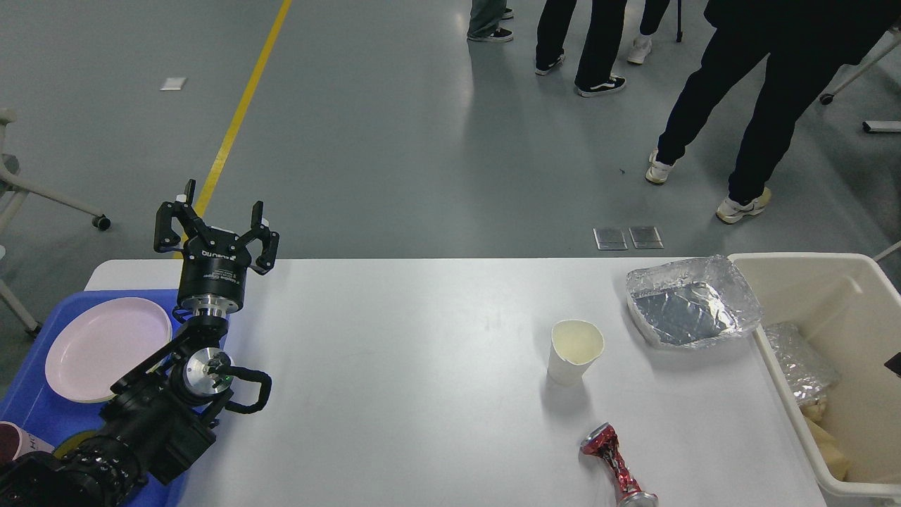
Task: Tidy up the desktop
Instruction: 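Release the foil in the bin and raise the right gripper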
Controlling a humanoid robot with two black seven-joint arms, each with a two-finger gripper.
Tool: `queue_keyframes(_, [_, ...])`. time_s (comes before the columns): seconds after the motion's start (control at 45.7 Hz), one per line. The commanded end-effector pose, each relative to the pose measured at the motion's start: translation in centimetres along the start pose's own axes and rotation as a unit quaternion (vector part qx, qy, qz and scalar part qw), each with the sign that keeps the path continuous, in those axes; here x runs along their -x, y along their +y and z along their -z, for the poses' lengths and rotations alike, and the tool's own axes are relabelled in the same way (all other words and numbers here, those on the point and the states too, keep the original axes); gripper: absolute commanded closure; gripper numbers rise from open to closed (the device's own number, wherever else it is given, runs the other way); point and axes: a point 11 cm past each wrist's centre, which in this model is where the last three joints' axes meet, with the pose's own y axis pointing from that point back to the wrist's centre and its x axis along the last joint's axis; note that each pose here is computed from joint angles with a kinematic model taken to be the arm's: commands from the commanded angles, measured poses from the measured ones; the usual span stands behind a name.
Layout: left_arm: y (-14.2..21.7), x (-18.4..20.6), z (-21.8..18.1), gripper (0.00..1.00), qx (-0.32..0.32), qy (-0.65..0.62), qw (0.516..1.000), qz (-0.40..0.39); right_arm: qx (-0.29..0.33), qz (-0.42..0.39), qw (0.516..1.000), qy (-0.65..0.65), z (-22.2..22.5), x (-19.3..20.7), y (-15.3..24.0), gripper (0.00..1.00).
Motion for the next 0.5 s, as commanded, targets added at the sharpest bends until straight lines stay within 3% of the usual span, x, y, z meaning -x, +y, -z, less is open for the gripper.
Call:
queue_keyframes(0.0, [0.0,0.0,0.0,0.03,-0.001,0.000,1.000,0.000,0.000,0.008,1.000,-0.009,-0.1,1.0,-0.1,0.00])
queue_keyframes(0.481, [0.0,0.0,0.0,0.03,-0.001,0.001,1.000,0.001,-0.036,0.041,0.998,-0.016,4.2,4.5,-0.6,0.00])
